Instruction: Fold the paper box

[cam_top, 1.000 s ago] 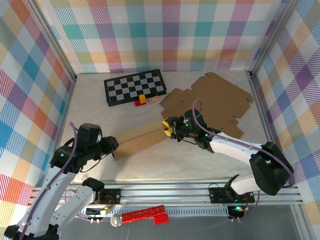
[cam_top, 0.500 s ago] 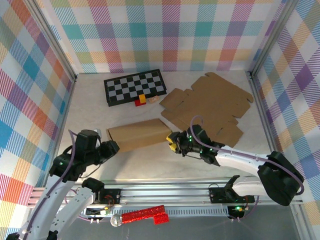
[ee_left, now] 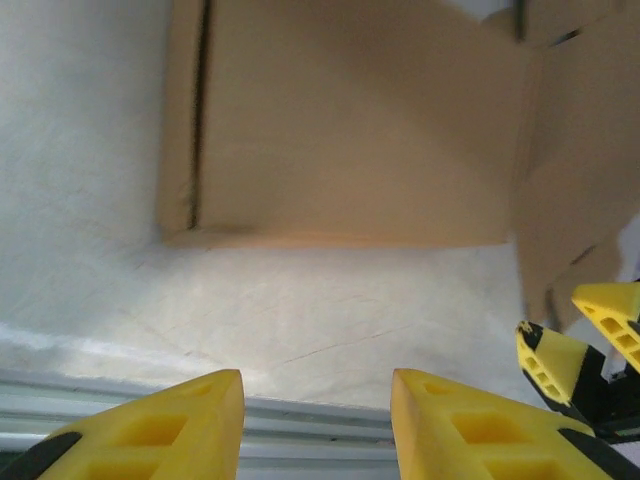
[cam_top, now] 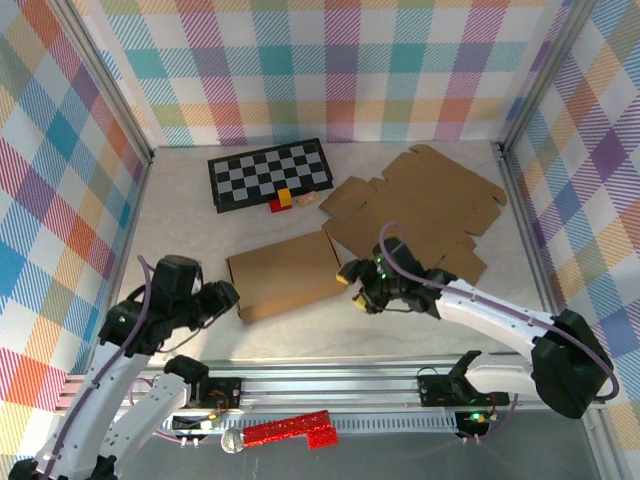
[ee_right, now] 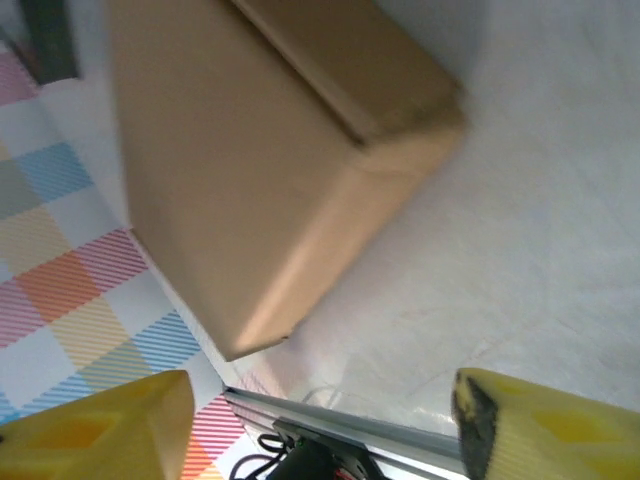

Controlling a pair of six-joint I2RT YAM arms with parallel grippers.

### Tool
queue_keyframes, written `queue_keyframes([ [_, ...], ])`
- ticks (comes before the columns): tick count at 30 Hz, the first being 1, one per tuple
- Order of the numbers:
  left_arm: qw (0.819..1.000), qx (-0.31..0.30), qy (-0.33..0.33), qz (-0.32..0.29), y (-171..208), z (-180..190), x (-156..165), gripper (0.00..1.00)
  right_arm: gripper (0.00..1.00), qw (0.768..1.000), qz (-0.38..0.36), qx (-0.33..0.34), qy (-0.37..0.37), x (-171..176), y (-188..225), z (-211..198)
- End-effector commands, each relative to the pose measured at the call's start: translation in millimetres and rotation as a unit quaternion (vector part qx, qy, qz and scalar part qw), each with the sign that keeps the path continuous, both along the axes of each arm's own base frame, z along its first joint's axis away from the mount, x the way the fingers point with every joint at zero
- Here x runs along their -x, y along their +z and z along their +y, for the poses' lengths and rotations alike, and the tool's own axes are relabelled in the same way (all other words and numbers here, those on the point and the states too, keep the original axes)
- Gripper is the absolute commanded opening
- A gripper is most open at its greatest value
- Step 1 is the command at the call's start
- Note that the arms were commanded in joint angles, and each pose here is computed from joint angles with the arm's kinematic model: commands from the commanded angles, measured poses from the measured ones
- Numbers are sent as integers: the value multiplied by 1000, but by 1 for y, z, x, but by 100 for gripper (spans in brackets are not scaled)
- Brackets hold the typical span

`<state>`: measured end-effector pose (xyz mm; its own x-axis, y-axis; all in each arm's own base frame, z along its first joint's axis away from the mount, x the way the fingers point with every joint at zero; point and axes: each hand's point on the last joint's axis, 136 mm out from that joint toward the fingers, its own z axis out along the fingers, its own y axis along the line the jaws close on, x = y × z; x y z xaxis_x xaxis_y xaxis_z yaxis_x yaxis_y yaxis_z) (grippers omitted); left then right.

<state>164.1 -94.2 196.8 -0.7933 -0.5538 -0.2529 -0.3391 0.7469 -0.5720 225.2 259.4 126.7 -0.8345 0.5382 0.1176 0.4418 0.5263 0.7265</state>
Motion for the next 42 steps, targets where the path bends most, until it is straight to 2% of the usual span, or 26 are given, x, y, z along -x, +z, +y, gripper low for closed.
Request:
queue_keyframes([
  [1, 1000, -8, -11, -18, 23, -2, -9, 43, 73, 992, -10, 86, 92, -7, -16, -24],
  [5, 999, 17, -31, -25, 38, -18, -23, 45, 75, 966, -34, 124, 222, -29, -18, -7],
  [10, 995, 42, -56, -66, 62, -34, -41, 48, 77, 947, -6, 148, 285, -45, -27, 8],
  [15, 994, 50, -54, -82, 66, -37, -50, 49, 73, 945, 48, 133, 295, -38, -43, 36],
  [19, 994, 53, -55, -76, 61, -39, -50, 48, 70, 947, 54, 133, 288, -39, -47, 68],
  [21, 994, 51, -52, -77, 60, -37, -48, 48, 64, 953, 61, 131, 268, -43, -52, 84],
  [25, 995, 45, -50, -77, 58, -33, -44, 47, 59, 962, 47, 115, 243, -58, -53, 125],
  [31, 996, 41, -45, -72, 52, -27, -32, 47, 58, 966, 14, 79, 246, -93, -55, 199],
  [35, 996, 49, -38, -69, 49, -26, -27, 46, 63, 966, 4, 24, 259, -111, -47, 243],
  [38, 996, 54, -37, -68, 49, -26, -27, 46, 67, 963, -11, 22, 269, -118, -28, 251],
  [42, 995, 67, -33, -70, 50, -31, -34, 46, 69, 964, -41, 58, 255, -120, 10, 225],
])
